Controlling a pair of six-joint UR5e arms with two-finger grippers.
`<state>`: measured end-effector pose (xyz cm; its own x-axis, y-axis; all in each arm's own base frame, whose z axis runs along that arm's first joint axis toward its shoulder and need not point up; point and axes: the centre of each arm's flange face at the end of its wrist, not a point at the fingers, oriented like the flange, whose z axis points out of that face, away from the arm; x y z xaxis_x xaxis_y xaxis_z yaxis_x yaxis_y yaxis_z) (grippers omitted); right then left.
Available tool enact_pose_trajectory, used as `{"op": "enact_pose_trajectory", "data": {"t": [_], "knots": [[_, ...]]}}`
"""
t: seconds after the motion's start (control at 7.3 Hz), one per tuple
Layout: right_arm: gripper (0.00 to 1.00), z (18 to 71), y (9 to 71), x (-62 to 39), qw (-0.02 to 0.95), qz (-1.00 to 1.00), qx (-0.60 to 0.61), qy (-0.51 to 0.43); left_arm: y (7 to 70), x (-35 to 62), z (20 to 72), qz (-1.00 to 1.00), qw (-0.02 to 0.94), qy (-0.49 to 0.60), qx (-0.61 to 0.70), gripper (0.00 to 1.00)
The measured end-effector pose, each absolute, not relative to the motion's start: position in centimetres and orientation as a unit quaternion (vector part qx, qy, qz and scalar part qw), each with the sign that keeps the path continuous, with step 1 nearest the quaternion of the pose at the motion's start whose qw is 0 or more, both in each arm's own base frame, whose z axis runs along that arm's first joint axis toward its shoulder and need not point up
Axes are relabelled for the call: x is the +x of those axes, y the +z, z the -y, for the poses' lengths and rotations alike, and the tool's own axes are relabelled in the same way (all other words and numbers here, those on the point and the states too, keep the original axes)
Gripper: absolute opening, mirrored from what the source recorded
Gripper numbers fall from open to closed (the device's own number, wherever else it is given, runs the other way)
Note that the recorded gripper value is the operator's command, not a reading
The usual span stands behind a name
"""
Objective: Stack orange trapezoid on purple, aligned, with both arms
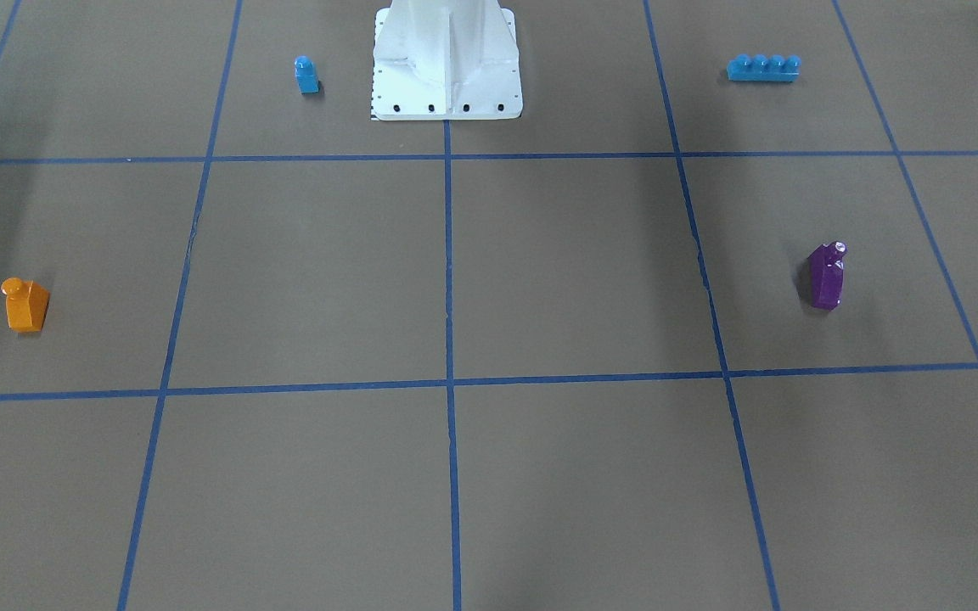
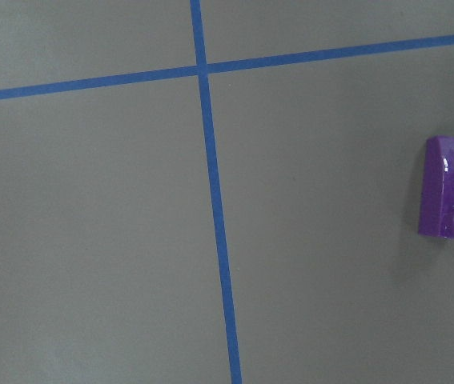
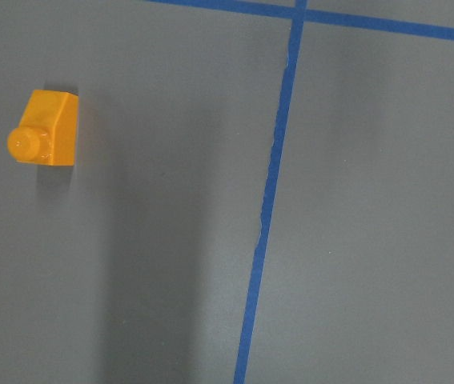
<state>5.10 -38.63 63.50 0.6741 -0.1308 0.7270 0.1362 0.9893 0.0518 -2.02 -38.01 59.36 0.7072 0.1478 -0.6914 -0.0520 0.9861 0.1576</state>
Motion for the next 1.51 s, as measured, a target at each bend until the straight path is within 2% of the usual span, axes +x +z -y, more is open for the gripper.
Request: {"op": "enact_pose_trajectory", "data": {"t": [0.55,0.96,1.51], "knots": [[1.00,38.6,64.0,5.1,0.915,0.397,-0.009,-0.071,57.3,5.4,40.3,-0.385,0.914,0.116,0.050,1.00],[1.00,38.7,64.5,5.0,0.914,0.399,-0.013,-0.069,54.2,16.7,41.9,-0.375,0.918,0.126,0.014,1.00],[1.00,38.7,64.5,5.0,0.914,0.400,-0.013,-0.069,55.5,21.7,44.1,-0.359,0.927,0.110,-0.006,1.00]]}}
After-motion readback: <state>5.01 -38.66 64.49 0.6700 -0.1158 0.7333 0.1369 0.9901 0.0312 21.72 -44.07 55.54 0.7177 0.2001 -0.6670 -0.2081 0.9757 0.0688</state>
